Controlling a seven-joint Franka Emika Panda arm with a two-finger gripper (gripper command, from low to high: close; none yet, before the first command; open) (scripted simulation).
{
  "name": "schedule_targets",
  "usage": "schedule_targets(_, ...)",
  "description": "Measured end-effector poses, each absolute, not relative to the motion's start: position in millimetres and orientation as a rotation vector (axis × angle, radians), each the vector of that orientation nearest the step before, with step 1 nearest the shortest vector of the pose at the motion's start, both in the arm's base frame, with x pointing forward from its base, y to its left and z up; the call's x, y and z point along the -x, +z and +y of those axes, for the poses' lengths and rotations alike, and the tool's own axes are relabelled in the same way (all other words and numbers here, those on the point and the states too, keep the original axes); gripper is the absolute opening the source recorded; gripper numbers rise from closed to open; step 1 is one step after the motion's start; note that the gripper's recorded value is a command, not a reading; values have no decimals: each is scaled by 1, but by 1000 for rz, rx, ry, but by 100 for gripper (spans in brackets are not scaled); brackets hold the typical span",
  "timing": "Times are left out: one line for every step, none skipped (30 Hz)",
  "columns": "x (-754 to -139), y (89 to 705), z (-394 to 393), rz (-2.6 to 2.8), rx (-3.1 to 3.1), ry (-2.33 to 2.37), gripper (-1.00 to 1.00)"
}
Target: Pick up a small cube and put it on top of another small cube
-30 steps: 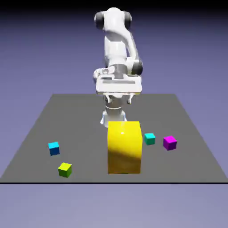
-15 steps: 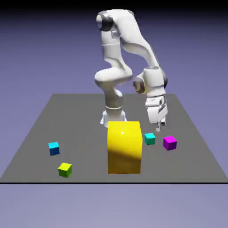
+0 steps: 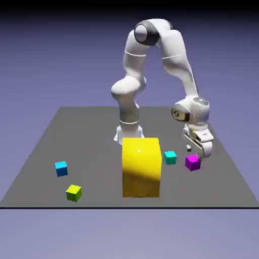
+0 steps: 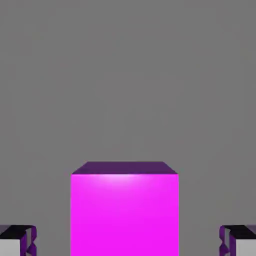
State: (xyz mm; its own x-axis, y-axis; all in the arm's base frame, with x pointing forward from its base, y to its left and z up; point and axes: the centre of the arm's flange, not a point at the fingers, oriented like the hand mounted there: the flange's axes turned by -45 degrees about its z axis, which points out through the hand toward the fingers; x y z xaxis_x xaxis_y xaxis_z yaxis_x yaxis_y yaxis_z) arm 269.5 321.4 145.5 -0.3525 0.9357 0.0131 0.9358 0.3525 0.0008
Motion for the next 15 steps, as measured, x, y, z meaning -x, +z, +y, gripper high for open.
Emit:
schedule_targets(-269, 134, 321, -2574, 1782, -13, 0)
schedule_targets(-268, 129, 321, -2573, 1782, -12, -100)
schedule_targets(-268, 129, 321, -2573, 1782, -12, -100)
schedule_targets(-268, 129, 320, -2573, 1782, -12, -100)
schedule_targets(-269, 140, 321, -2574, 1782, -11, -100)
schedule_targets(-270, 151, 322, -2575, 1781, -11, -100)
schedule_targets(-270, 162, 322, -2576, 1781, -12, -100)
schedule_targets(-270, 173, 321, -2575, 1782, -12, -100)
schedule_targets(-269, 184, 321, -2575, 1782, -11, -100)
schedule_targets(-269, 194, 320, -2574, 1782, -11, -100)
schedule_targets(-267, 202, 315, -2580, 1769, -11, -100)
schedule_targets(-266, 208, 306, -2590, 1750, -11, -100)
schedule_targets(-262, 214, 299, -2608, 1720, -10, -100)
schedule_targets(-259, 219, 290, -2622, 1695, -10, -100)
schedule_targets(-257, 224, 281, -2634, 1674, -10, -100)
